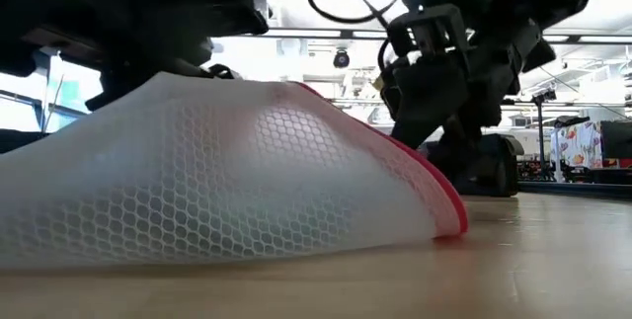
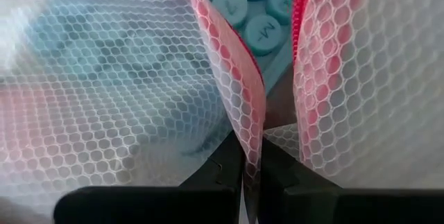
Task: Unpack backpack
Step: Remove the blue calculator from the transparent pink zip bag
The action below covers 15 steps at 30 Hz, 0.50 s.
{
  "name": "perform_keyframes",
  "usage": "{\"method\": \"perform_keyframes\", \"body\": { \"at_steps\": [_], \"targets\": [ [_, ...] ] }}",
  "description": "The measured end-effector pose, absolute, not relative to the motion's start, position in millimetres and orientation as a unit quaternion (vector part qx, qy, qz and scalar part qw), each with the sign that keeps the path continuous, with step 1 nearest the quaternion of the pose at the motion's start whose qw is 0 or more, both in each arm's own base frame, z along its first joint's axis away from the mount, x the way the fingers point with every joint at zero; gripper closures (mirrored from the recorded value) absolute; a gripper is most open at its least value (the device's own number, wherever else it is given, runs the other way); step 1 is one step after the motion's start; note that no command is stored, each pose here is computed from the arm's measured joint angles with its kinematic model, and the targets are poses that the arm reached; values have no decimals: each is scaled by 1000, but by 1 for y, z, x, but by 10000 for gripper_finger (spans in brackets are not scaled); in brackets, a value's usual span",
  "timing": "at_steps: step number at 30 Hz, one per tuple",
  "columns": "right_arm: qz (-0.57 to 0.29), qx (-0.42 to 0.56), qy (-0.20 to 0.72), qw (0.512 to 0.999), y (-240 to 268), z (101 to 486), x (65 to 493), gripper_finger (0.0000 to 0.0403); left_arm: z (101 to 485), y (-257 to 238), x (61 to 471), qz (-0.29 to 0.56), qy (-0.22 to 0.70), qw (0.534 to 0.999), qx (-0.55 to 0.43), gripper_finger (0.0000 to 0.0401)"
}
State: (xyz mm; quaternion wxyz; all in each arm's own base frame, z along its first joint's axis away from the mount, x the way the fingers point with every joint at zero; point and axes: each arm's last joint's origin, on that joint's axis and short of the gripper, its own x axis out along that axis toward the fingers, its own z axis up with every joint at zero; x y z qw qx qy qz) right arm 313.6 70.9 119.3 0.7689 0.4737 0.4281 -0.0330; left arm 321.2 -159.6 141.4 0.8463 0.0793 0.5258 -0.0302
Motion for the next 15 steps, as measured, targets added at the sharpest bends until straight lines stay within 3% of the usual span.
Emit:
{"method": "perform_keyframes", "body": {
  "at_steps": [8,15],
  "targets": [
    [34,495,395,773,76,122,324,188,136,-159,324,-23,520,850,81,401],
    [37,513,397,760,78,112,327,169,137,-159,326,-11,510,856,85,401]
  ]
}}
